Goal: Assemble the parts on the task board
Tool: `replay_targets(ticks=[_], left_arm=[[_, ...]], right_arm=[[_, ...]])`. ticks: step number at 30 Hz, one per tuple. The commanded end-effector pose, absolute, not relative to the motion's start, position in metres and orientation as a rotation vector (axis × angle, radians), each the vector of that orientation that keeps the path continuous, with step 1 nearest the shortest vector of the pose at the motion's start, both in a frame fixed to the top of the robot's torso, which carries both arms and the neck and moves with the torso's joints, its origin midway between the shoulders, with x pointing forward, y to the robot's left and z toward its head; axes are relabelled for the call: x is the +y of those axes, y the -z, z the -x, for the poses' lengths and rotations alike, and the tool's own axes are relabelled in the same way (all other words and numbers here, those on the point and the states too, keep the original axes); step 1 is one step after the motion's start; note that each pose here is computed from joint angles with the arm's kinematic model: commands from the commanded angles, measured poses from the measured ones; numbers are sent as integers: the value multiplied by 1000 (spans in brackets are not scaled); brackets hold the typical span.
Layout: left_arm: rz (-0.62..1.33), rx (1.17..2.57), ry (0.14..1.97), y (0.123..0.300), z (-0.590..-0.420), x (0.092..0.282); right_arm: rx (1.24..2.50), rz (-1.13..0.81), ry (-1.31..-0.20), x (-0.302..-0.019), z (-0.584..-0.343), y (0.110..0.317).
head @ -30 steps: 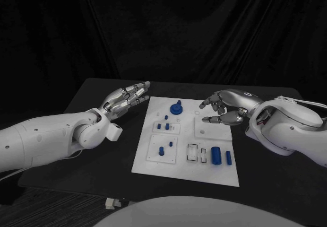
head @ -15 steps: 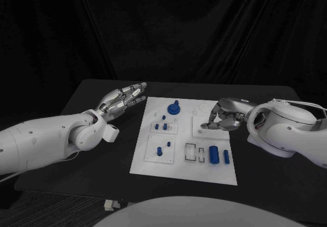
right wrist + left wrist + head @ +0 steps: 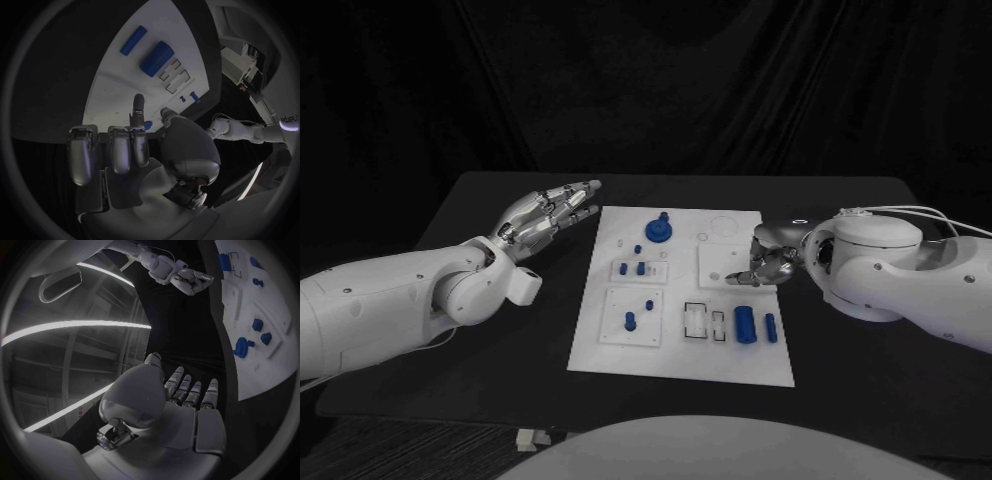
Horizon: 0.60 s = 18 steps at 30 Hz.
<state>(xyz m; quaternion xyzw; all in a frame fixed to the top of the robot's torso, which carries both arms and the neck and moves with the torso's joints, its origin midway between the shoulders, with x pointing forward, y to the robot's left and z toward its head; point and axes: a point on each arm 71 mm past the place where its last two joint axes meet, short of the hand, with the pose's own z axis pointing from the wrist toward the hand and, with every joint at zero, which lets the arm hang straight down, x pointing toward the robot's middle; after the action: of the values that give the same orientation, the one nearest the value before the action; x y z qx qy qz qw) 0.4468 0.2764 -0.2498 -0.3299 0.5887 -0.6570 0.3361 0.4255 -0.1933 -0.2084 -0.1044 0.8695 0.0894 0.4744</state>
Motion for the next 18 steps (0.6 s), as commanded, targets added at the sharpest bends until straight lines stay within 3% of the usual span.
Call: replay_targets(ticks=[1, 9, 18], left_arm=[[818, 1454, 1784, 244, -446, 275], [817, 1451, 1785, 243, -445, 276], [817, 1448, 1782, 243, -445, 277]], right_arm=[[2249, 279, -117, -198, -423, 218], [2363, 194, -162, -199, -422, 228], [2338, 88, -220, -201, -421, 230]])
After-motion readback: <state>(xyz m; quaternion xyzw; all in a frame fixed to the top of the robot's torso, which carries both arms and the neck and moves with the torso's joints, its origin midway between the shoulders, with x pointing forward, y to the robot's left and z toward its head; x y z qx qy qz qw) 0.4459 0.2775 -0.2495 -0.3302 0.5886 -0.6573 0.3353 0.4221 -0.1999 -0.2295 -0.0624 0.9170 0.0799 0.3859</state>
